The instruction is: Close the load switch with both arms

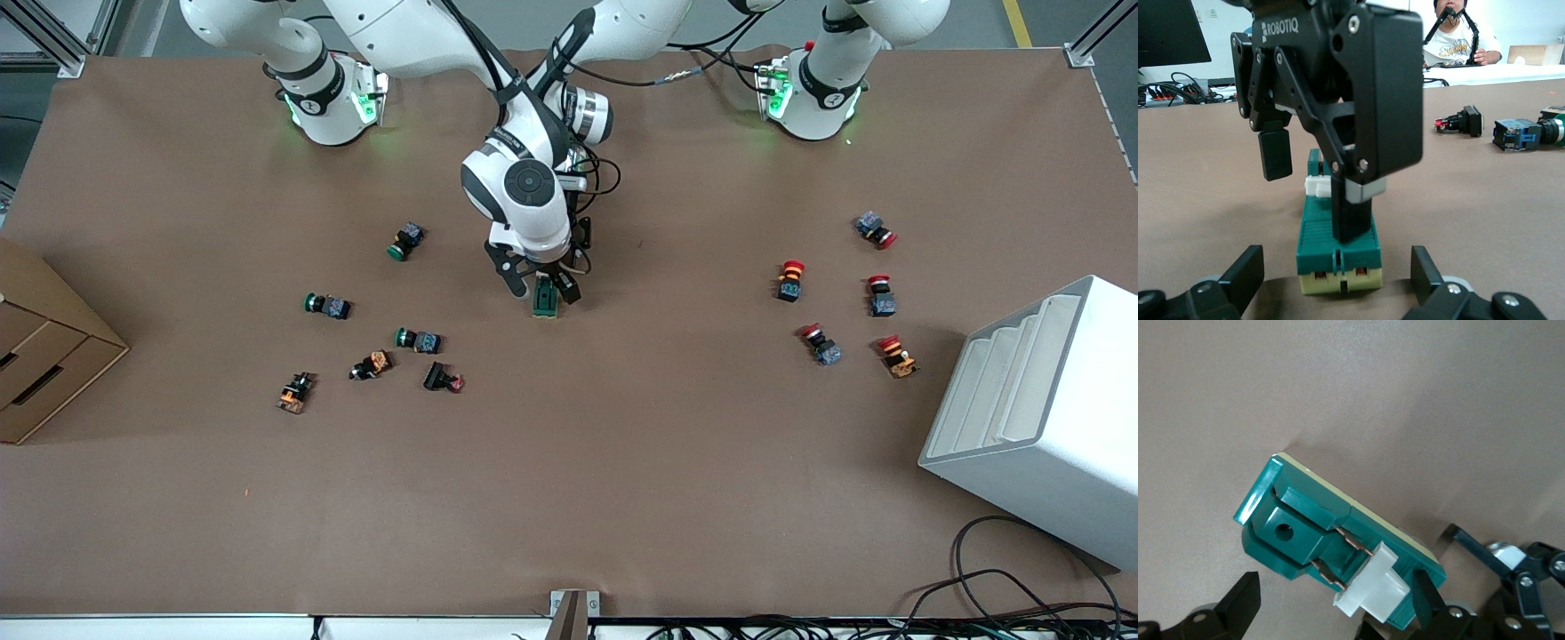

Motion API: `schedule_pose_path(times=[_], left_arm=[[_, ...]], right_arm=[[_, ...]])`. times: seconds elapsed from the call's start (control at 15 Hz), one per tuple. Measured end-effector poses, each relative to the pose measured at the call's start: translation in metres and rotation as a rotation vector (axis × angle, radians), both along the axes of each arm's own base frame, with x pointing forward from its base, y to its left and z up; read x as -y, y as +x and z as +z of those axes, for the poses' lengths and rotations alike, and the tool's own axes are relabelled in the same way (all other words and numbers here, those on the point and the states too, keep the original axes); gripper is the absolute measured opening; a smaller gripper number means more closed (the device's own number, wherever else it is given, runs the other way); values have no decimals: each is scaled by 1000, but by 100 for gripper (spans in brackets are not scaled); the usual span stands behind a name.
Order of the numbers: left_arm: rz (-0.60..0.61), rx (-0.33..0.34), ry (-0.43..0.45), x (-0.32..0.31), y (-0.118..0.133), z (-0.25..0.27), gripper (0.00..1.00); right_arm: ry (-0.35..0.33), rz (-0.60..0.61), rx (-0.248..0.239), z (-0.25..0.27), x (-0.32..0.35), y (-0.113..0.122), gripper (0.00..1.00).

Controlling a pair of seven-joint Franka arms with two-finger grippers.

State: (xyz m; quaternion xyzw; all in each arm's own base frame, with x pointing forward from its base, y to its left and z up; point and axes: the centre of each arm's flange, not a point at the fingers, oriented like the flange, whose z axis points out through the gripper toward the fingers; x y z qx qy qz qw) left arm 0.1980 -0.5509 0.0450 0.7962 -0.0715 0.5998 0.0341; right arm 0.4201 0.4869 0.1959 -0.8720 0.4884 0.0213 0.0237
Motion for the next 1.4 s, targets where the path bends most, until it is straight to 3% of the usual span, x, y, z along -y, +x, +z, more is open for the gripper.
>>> schedule_pose_path(times=[0.6, 0.87, 1.07, 1.4], left_arm=[[19, -1, -4, 0, -6, -1, 97], [27, 0, -4, 1, -10, -1, 97], [29, -1, -4, 1, -10, -1, 97], [42, -4, -10, 0, -12, -1, 97]], right_arm=[[-5, 3, 8, 18, -4, 13, 100], [43, -35, 72, 43, 5, 49, 100], [58, -35, 95, 51, 15, 70, 100], [55, -28, 95, 46, 20, 77, 100]])
